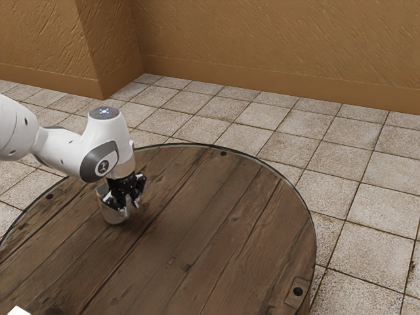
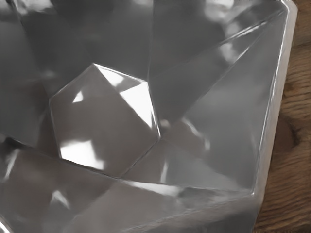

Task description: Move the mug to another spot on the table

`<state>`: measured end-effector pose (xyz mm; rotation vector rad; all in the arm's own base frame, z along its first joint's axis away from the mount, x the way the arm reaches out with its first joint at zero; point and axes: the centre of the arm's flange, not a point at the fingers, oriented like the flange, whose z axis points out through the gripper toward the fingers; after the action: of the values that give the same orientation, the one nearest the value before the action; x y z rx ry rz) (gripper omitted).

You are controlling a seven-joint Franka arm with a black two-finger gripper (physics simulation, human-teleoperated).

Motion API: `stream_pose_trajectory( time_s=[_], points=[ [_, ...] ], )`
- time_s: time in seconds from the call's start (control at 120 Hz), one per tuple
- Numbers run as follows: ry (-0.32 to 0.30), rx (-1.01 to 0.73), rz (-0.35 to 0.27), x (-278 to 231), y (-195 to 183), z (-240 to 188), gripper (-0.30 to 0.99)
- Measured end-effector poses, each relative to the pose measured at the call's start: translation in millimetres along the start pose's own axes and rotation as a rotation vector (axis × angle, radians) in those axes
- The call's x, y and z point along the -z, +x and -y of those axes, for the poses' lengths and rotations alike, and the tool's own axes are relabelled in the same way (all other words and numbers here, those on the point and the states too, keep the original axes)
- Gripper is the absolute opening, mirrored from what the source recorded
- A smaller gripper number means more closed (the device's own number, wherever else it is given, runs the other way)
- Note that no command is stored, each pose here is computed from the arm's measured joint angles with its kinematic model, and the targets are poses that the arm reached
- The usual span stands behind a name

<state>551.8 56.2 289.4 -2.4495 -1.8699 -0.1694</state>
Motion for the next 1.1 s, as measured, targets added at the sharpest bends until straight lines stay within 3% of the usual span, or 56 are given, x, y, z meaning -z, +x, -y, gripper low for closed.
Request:
stream_pose_trajectory(
  time_s=[0.1, 0.542, 0.817, 1.1],
  points=[
    [0.001, -0.018, -0.013, 2, 0, -1, 0.09],
    [-0.077, -0.264, -0.224, 22, -3, 1, 0.10],
    [-0.087, -0.346, -0.201, 16, -84, 23, 0.11],
    [-0.113, -0.276, -0.195, 17, -88, 23, 0.11]
  ],
)
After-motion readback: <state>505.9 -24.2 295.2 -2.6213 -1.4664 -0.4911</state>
